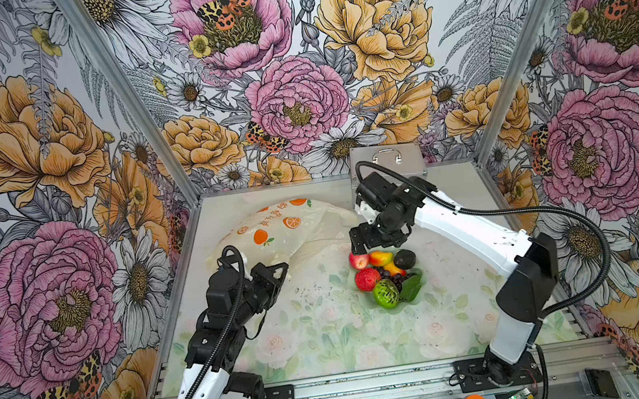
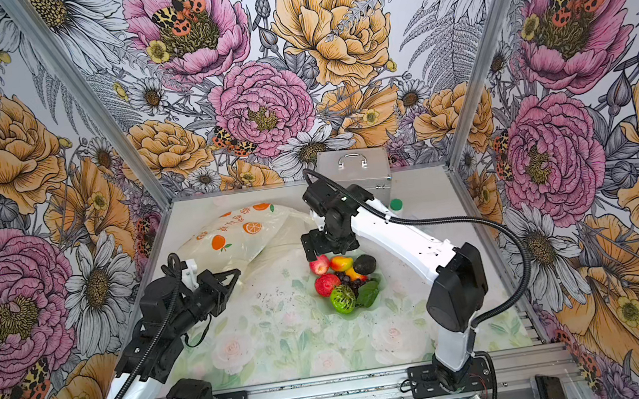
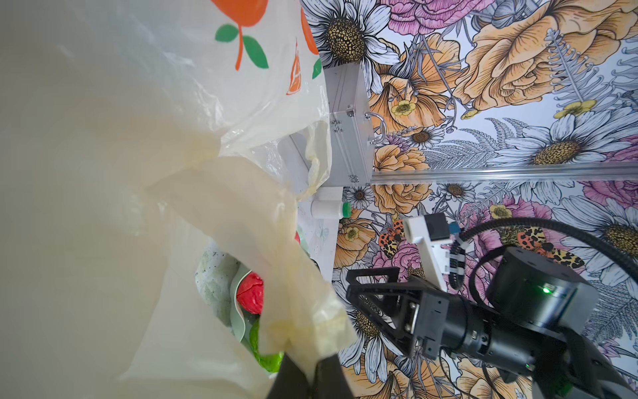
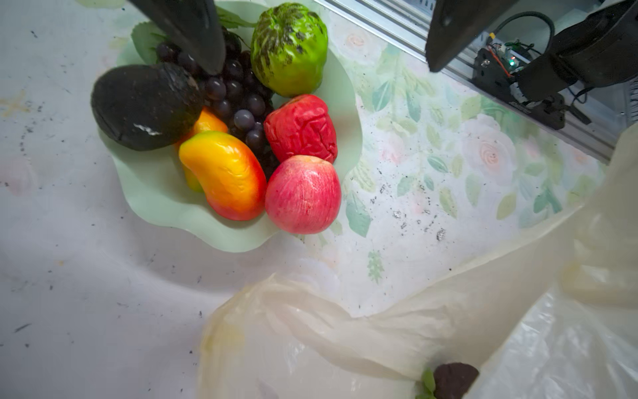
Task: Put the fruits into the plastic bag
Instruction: 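Move the right gripper down over the red apple in the dish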
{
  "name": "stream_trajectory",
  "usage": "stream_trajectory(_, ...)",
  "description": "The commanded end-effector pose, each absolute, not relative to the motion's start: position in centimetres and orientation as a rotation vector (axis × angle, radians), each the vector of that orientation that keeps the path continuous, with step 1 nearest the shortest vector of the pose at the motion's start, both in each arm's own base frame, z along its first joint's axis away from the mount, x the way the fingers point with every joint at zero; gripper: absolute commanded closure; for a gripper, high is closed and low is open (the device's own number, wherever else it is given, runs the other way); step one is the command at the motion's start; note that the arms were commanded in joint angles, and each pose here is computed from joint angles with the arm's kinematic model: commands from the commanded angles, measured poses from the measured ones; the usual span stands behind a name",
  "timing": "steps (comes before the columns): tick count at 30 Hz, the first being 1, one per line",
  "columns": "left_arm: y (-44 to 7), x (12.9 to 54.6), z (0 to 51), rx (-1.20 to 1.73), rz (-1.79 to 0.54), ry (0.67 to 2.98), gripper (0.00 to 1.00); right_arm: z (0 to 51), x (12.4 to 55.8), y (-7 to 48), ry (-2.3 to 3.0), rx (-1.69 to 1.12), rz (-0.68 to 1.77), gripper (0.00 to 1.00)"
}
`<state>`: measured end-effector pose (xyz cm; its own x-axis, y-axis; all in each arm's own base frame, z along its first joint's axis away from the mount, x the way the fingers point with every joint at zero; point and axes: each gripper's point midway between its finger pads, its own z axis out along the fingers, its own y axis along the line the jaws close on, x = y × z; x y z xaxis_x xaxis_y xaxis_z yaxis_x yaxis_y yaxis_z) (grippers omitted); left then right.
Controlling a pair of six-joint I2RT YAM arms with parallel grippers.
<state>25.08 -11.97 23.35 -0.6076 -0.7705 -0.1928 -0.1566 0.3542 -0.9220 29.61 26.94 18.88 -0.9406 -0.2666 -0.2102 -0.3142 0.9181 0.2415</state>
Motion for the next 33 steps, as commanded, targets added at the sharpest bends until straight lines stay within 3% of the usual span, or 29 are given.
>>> stream_trajectory(1,-12.2,24.7,24.7,-0.769,-1.293,1.979,1.00,19.1,30.3,27.1,2.885,-0.508,0.324,0.08)
stream_trajectory(33,-11.3,25.4,24.2,-0.810,-1.294,1.971,1.00,10.6,31.9,29.3,3.050,-0.639,0.138,0.23)
